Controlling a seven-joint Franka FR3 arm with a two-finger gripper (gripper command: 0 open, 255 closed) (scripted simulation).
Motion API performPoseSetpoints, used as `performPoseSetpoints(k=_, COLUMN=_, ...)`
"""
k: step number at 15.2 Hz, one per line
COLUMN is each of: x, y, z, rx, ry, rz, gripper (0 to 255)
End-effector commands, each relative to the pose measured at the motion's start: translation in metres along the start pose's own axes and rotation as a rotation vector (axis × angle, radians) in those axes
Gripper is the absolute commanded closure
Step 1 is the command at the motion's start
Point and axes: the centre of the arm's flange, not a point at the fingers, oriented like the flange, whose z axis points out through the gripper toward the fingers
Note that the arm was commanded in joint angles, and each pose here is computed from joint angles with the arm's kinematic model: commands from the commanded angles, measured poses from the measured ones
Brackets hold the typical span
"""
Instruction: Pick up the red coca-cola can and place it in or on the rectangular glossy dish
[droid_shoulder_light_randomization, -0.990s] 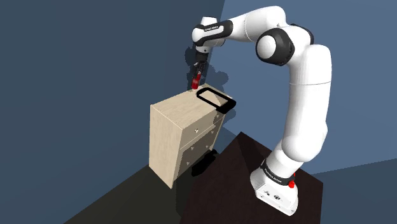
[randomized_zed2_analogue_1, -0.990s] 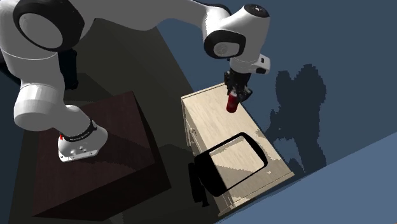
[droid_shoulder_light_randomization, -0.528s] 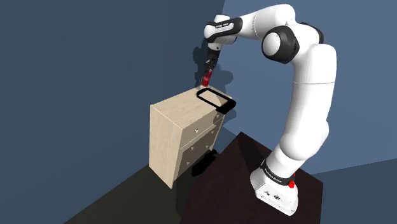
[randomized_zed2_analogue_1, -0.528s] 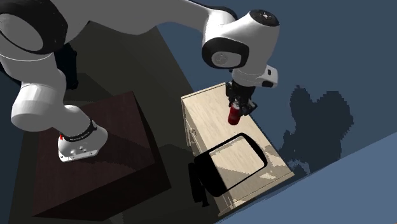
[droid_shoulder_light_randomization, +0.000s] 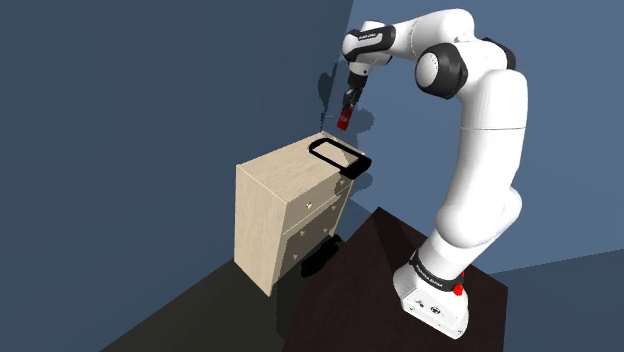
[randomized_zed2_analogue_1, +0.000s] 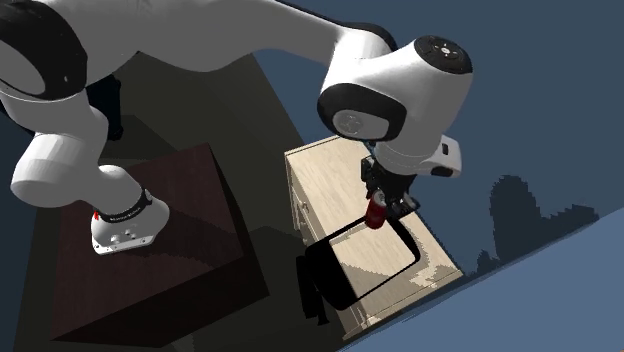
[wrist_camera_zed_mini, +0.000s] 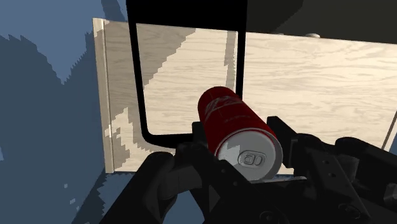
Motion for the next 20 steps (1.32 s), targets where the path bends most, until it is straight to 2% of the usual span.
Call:
performPoseSetpoints(k=1, x=-0.013, y=0.019, z=-0.001, rx=0.000, ry=0.000, rz=-0.001, gripper=255)
performPoseSetpoints(k=20, x=-0.012, y=0.018, z=0.100, rx=0.000, ry=0.000, rz=-0.001, gripper=255)
